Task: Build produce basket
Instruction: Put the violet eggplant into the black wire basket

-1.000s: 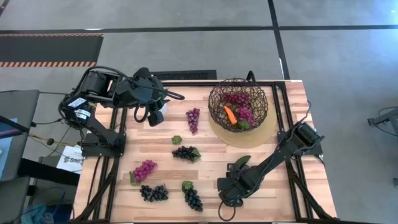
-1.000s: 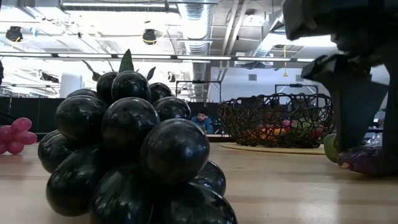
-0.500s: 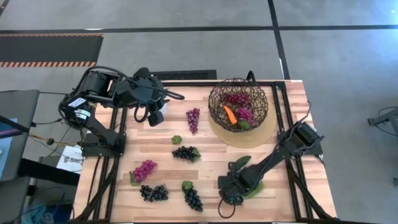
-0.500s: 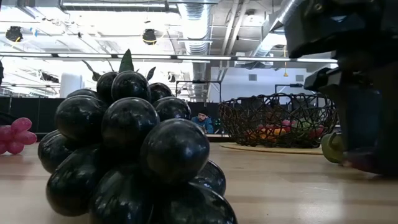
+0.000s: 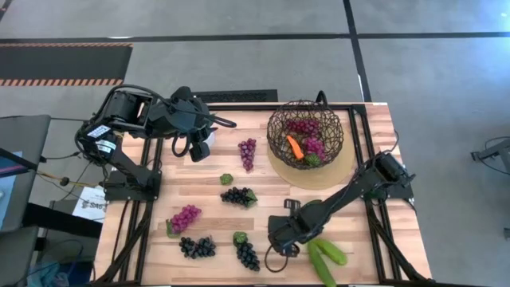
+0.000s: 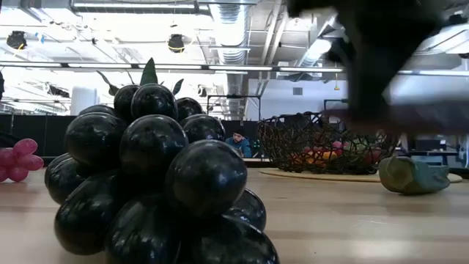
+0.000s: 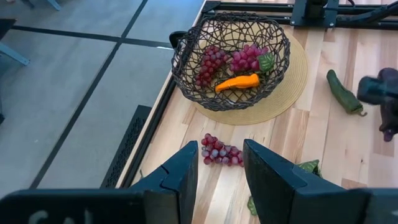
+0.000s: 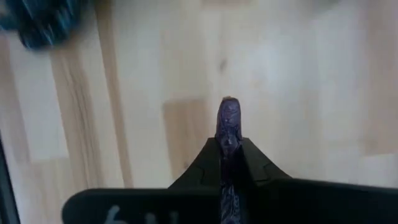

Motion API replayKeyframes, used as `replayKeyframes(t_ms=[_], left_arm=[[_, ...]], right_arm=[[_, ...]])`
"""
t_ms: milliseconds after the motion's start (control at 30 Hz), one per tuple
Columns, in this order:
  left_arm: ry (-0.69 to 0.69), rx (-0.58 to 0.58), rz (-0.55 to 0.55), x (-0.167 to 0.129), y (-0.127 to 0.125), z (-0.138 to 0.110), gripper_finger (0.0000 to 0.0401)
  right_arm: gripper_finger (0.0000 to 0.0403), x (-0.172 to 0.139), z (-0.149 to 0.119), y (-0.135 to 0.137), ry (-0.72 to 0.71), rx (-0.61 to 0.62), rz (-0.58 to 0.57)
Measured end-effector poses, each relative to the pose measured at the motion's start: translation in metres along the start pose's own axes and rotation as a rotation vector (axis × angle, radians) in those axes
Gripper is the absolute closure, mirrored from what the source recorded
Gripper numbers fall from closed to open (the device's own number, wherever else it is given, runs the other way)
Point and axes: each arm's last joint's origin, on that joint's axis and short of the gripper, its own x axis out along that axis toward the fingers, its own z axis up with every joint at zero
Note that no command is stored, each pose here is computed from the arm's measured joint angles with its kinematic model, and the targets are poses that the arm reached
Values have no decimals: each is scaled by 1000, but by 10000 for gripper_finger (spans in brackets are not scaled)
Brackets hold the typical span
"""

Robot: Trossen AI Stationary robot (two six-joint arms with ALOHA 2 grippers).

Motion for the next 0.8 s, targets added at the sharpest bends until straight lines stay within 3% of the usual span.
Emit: replayKeyframes(t_ms=[167, 367, 500, 800], left_arm=[[0, 0, 0, 0, 0, 0, 283], [0, 1, 0, 0, 0, 0, 283], [0, 0, 0, 0, 0, 0, 283], [5, 19, -26, 0, -1, 0, 283]], right_arm=[[386, -70, 28, -15, -102, -50, -205], [386, -154, 50, -61, -234, -38, -501], [386, -196, 60, -101, -345, -25, -539], [387, -270, 31, -207, -462, 297, -612]])
